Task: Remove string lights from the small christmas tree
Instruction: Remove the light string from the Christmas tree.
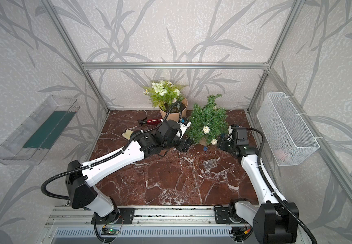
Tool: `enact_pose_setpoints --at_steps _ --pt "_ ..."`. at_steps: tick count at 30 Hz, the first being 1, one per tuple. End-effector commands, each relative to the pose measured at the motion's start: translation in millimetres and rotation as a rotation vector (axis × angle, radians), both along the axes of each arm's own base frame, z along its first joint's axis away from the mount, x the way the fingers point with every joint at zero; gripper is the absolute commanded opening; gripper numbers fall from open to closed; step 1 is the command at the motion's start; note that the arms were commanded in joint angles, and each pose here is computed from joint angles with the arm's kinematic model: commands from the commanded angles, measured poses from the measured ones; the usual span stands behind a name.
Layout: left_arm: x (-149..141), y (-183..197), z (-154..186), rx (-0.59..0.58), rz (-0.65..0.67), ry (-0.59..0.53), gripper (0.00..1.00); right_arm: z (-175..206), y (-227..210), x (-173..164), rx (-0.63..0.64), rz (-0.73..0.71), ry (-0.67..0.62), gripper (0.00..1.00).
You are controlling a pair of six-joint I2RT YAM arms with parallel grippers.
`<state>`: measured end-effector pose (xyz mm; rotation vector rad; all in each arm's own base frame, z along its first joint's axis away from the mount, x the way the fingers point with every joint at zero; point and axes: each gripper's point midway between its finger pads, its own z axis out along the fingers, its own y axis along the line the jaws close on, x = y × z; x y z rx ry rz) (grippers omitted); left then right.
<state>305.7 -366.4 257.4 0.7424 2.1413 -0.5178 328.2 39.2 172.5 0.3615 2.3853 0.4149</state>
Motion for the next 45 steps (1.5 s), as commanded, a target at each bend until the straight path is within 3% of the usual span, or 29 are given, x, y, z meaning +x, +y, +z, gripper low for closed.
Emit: enact_pose_setpoints --at_steps 1,9,17,21,26,33,37,45 --pt "-3.4 10.1 1.6 0.014 0.018 -0.014 0.77 3.4 -14.6 -2.5 -0.022 -0.064 -0.016 0.55" --pt "-5.3 17.5 -3.5 0.024 0.032 -0.013 0.77 -35.9 -36.1 -0.9 0.048 -0.136 0.092 0.57" --pt "-6.4 19.5 -5.5 0.031 0.033 -0.015 0.76 -47.8 -41.9 25.9 0.131 -0.161 0.093 0.6" --pt "-6.3 21.0 -10.0 0.043 0.036 -0.01 0.76 -60.4 -32.9 38.6 0.184 -0.125 0.148 0.6" --pt "-6.2 23.8 -13.3 0.043 0.05 -0.011 0.76 -97.9 -24.7 27.4 0.222 -0.146 0.187 0.59" --pt "-6.3 26.2 -16.7 0.058 0.052 -0.011 0.76 -141.6 20.5 29.6 0.26 -0.075 0.253 0.59" --pt "-8.9 33.6 -14.5 0.062 0.064 -0.018 0.76 -159.6 41.4 36.6 0.279 -0.041 0.284 0.48" --pt "-13.8 49.6 -15.7 0.073 0.09 -0.037 0.76 -182.4 80.7 15.4 0.239 0.012 0.331 0.08"
